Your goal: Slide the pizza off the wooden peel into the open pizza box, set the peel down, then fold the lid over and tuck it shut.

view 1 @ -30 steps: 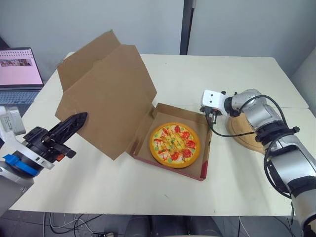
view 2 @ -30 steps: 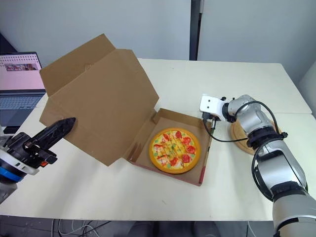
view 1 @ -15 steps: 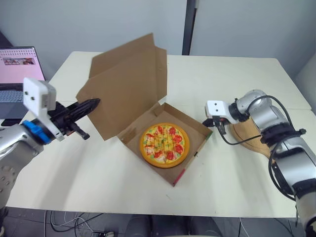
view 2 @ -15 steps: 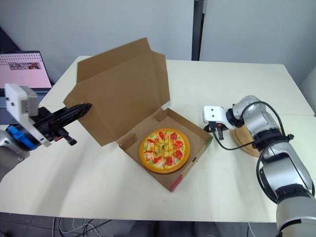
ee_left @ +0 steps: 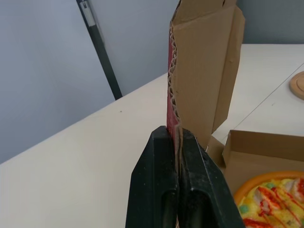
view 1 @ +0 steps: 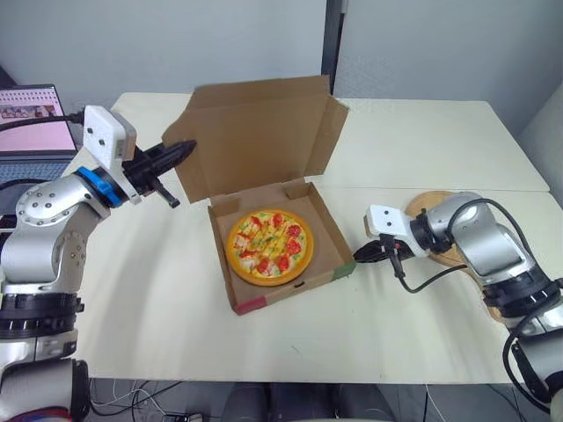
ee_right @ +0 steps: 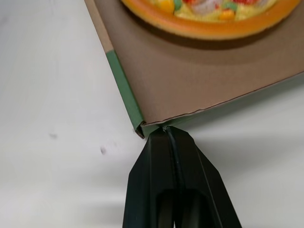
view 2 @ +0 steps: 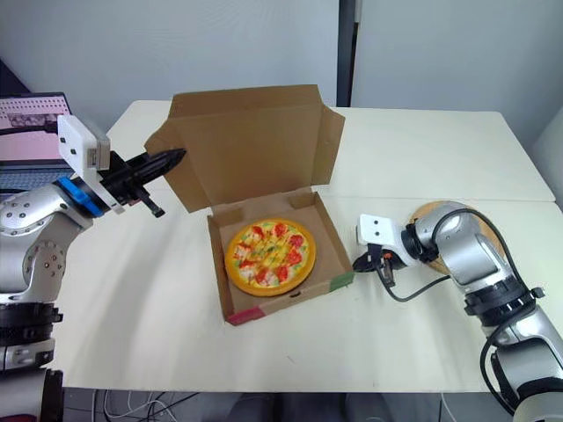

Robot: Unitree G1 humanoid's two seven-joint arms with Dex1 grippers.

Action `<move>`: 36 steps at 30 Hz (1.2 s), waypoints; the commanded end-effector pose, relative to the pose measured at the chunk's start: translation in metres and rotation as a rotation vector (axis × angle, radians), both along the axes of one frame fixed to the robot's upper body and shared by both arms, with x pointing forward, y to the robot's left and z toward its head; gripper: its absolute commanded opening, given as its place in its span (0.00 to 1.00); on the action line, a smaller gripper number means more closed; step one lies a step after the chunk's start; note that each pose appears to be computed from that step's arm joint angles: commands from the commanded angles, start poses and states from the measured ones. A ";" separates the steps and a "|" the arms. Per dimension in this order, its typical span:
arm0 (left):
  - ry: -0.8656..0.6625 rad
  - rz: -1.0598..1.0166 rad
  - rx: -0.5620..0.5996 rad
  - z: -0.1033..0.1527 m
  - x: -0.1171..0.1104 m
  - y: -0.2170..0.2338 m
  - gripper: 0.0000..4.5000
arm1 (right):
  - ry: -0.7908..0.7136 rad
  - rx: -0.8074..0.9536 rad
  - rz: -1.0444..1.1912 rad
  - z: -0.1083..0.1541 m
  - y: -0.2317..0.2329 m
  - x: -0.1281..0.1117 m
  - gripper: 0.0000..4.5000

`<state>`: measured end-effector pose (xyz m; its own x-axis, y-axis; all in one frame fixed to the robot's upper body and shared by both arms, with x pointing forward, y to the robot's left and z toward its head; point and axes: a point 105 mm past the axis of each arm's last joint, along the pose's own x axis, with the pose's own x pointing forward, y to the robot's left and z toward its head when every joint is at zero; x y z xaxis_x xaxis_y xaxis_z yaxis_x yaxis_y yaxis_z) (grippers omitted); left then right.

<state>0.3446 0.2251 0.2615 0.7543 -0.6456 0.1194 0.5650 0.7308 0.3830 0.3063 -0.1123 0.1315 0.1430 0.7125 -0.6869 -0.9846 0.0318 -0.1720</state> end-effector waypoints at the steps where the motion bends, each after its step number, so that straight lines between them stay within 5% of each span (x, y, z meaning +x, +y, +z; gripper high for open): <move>1: -0.056 -0.025 0.002 0.014 -0.001 0.001 0.00 | -0.078 0.080 -0.011 0.018 0.013 -0.001 0.01; 5: -0.056 -0.017 0.002 0.016 0.001 0.008 0.00 | -0.308 0.241 -0.251 0.062 0.003 0.052 0.01; 8: -0.056 -0.013 0.000 0.016 0.000 0.010 0.00 | -0.392 0.433 -0.405 0.097 0.002 0.080 0.14; 12: -0.056 -0.012 0.003 0.016 0.000 0.010 0.00 | -0.418 0.645 -0.573 0.129 0.002 0.104 0.46; 17: -0.054 -0.005 0.015 0.017 -0.001 0.012 0.00 | -0.316 0.746 -0.532 0.139 0.022 0.104 0.84; 24: -0.055 0.007 0.023 0.019 -0.001 0.015 0.00 | -0.305 0.771 -0.476 0.146 0.033 0.098 0.80; 27: -0.053 0.014 0.024 0.019 0.000 0.016 0.00 | -0.319 0.768 -0.469 0.147 0.033 0.097 0.63; 34: -0.062 0.030 0.026 0.022 0.004 0.013 0.00 | -0.351 0.764 -0.485 0.149 0.033 0.098 0.05; 36: -0.061 0.037 0.034 0.023 0.008 0.010 0.00 | -0.373 0.760 -0.500 0.151 0.030 0.098 0.01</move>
<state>0.3534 0.2367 0.2675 0.7712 -0.6279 0.1045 0.5446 0.7359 0.4022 0.4093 -0.0792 0.2580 0.6538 0.7566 0.0100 -0.7456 0.6464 -0.1617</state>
